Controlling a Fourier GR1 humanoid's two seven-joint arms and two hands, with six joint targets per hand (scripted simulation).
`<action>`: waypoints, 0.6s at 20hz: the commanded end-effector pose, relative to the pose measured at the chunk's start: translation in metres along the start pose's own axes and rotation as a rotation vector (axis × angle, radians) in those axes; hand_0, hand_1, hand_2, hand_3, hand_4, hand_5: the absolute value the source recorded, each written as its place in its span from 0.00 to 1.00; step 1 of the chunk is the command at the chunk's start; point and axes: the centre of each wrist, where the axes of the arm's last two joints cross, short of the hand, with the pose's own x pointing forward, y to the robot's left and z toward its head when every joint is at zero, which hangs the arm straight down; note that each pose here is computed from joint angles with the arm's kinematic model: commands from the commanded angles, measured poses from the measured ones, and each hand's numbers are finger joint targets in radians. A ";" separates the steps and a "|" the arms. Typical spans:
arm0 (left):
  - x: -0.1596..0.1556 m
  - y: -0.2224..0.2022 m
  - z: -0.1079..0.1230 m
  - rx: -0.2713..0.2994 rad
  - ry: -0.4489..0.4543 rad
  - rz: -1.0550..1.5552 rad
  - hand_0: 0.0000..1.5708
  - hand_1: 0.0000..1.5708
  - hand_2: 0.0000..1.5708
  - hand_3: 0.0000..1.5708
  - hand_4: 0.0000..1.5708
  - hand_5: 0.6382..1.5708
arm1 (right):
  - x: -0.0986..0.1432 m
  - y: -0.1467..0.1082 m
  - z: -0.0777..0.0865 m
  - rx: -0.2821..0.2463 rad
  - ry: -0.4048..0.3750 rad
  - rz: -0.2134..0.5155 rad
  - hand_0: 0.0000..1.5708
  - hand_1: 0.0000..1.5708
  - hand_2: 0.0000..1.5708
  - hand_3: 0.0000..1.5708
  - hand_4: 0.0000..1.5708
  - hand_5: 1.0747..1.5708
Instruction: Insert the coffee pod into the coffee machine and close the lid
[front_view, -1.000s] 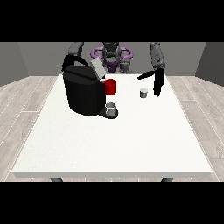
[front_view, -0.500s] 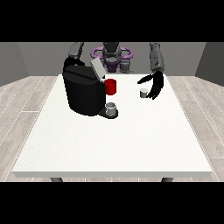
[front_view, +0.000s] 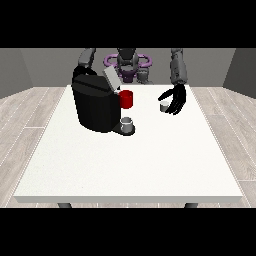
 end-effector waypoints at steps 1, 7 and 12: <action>0.009 -0.013 -0.007 0.079 -0.032 -0.030 0.46 0.46 0.54 0.39 0.10 1.00 | -0.001 0.016 0.003 0.002 0.002 0.011 0.00 0.00 0.00 0.00 0.28 1.00; -0.005 -0.015 -0.005 0.112 -0.042 -0.082 0.53 0.53 0.62 0.48 0.24 1.00 | 0.015 0.001 -0.011 -0.013 0.002 -0.004 0.00 0.00 0.00 0.00 0.31 1.00; -0.004 0.003 -0.009 0.098 -0.059 -0.218 0.57 0.57 0.64 0.49 0.20 1.00 | 0.017 0.004 -0.019 -0.018 -0.071 -0.042 0.00 0.00 0.00 0.00 0.31 1.00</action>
